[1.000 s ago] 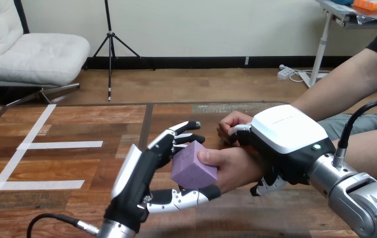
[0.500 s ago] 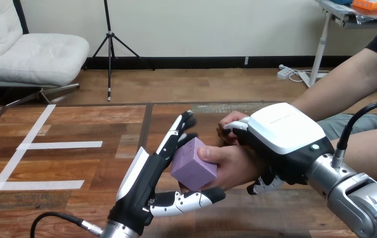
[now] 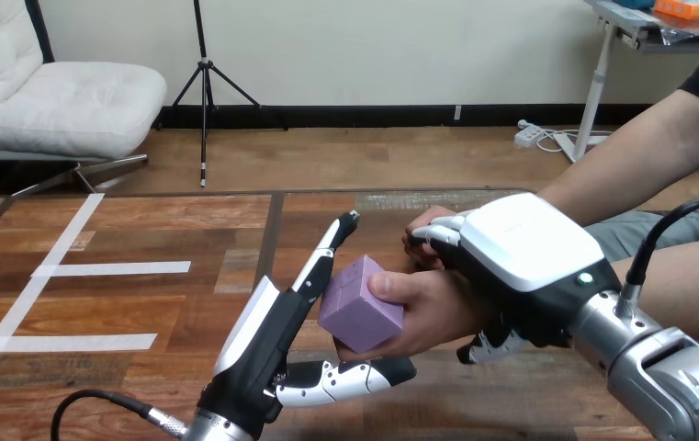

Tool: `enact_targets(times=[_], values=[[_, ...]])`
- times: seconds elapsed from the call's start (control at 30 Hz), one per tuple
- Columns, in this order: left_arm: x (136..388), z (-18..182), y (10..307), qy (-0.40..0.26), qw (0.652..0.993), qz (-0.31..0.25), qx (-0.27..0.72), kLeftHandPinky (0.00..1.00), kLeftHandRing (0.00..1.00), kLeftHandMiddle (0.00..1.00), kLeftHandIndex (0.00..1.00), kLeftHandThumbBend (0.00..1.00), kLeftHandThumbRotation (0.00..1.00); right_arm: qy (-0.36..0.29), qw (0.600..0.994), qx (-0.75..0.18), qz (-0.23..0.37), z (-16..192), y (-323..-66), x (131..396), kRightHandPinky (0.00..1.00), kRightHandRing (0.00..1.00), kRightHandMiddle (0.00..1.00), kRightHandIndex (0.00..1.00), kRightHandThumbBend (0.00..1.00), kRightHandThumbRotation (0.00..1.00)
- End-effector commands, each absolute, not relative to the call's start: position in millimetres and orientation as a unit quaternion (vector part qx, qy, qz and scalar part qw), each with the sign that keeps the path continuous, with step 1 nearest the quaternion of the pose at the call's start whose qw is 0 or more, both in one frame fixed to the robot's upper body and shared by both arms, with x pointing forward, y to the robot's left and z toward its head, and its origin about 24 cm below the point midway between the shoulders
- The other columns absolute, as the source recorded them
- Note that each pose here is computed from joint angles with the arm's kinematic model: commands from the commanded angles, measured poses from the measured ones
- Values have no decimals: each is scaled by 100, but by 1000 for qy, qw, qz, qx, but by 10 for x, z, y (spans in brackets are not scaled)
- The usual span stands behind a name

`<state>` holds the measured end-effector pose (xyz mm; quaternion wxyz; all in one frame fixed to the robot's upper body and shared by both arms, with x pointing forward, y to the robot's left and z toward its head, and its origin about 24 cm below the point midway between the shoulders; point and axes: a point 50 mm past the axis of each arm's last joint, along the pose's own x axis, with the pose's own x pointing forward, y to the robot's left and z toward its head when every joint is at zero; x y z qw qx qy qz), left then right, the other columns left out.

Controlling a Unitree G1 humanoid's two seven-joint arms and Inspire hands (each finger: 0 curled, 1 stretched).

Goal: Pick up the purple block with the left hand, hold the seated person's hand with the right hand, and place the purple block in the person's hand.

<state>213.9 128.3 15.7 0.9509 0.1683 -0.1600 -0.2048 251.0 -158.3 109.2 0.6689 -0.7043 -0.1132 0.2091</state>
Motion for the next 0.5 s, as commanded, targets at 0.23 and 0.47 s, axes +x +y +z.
enact_targets(times=[0.23, 0.47], values=[[2228, 351, 1225, -216, 937, -212, 174, 100, 100, 100, 100, 100, 58, -138, 688, -690, 180, 1196, -1634, 2511, 84, 88, 89, 87, 85, 10], [2212, 343, 1227, -217, 939, -209, 168, 100, 100, 100, 100, 100, 57, -144, 723, -652, 177, 1195, -1639, 2456, 83, 87, 89, 86, 84, 10]])
